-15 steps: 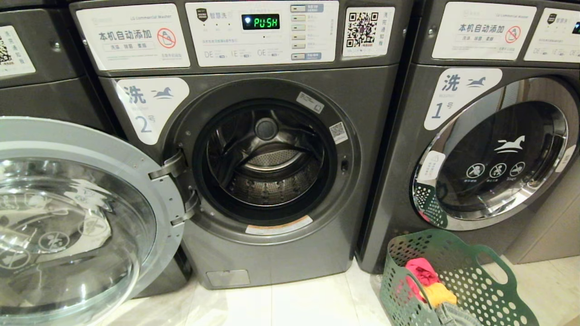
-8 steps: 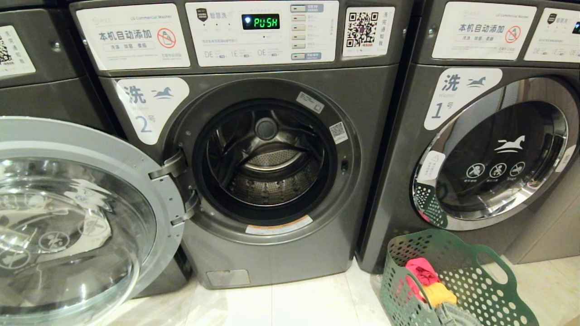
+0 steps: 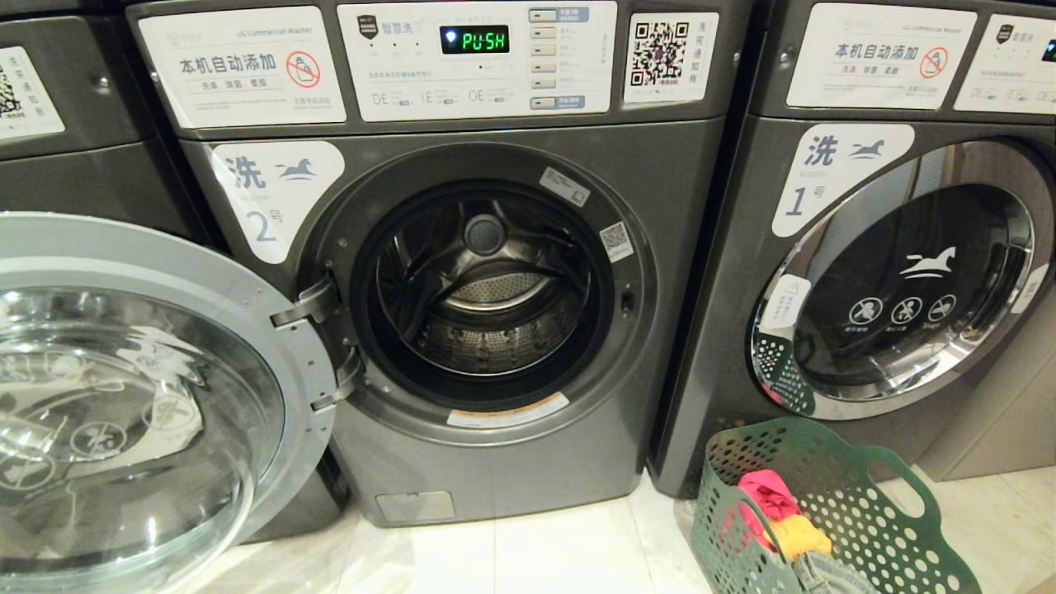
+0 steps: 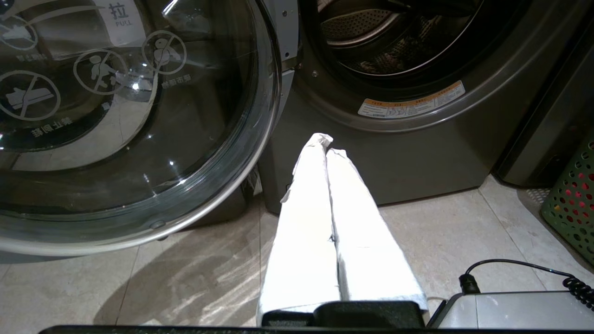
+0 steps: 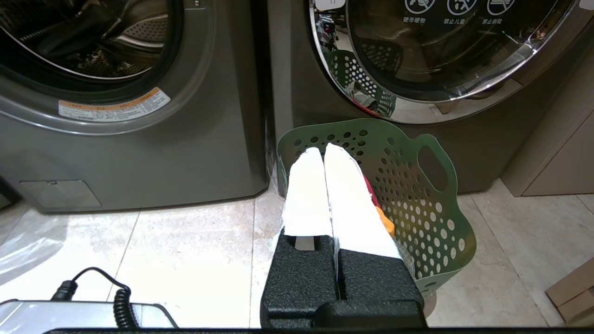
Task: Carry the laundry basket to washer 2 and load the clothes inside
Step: Place the clothes into the washing machine
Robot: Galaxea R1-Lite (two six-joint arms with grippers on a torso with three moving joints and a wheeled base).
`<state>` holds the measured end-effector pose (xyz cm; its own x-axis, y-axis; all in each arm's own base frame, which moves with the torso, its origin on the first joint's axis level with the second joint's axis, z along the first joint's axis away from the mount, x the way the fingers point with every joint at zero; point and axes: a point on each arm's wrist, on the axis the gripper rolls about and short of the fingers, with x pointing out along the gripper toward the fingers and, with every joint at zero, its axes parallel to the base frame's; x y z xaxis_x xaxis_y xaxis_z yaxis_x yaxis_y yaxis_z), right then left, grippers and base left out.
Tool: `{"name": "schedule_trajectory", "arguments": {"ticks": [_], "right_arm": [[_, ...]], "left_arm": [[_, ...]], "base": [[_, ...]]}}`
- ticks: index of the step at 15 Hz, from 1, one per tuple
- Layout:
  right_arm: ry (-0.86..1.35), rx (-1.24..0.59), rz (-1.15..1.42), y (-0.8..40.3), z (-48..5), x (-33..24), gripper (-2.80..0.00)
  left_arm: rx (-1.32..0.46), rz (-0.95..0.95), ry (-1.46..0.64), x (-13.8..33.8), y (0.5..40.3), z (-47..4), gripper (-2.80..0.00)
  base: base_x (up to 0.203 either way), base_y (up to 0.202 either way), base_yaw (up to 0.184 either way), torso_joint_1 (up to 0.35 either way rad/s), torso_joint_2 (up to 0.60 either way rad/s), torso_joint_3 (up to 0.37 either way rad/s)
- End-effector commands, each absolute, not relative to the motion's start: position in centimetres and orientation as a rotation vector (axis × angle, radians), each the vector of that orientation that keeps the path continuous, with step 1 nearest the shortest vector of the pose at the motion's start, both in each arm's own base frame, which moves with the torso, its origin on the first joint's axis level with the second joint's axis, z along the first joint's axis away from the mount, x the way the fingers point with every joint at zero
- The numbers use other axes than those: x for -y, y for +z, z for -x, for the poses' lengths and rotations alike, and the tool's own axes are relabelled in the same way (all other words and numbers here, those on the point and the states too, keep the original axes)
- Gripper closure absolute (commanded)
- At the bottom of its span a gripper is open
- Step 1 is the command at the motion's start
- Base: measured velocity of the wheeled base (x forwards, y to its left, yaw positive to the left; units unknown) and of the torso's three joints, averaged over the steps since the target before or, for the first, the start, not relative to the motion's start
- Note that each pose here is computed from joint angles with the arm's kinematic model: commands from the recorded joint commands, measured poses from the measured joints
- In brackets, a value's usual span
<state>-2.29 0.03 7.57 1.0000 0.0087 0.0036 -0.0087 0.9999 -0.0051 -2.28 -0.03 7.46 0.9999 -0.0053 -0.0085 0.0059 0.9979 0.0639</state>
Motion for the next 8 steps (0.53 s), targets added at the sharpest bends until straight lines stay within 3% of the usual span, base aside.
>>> {"name": "schedule_trajectory", "arguments": {"ticks": [1,8], "right_arm": [[0.009,0.003,0.005,7.58,2.28,-0.03,0.00],[0.008,0.003,-0.005,7.58,2.28,-0.02,0.00]], "left_arm": [[-0.009,-0.064,-0.005,0.03,7.47,2.27,0.00],[-0.011,-0.064,-0.007,0.03,7.46,2.27,0.00]], "base": [[0.000,0.000,0.000,0.000,0.00,0.000],[0.000,0.000,0.000,0.000,0.00,0.000]]}}
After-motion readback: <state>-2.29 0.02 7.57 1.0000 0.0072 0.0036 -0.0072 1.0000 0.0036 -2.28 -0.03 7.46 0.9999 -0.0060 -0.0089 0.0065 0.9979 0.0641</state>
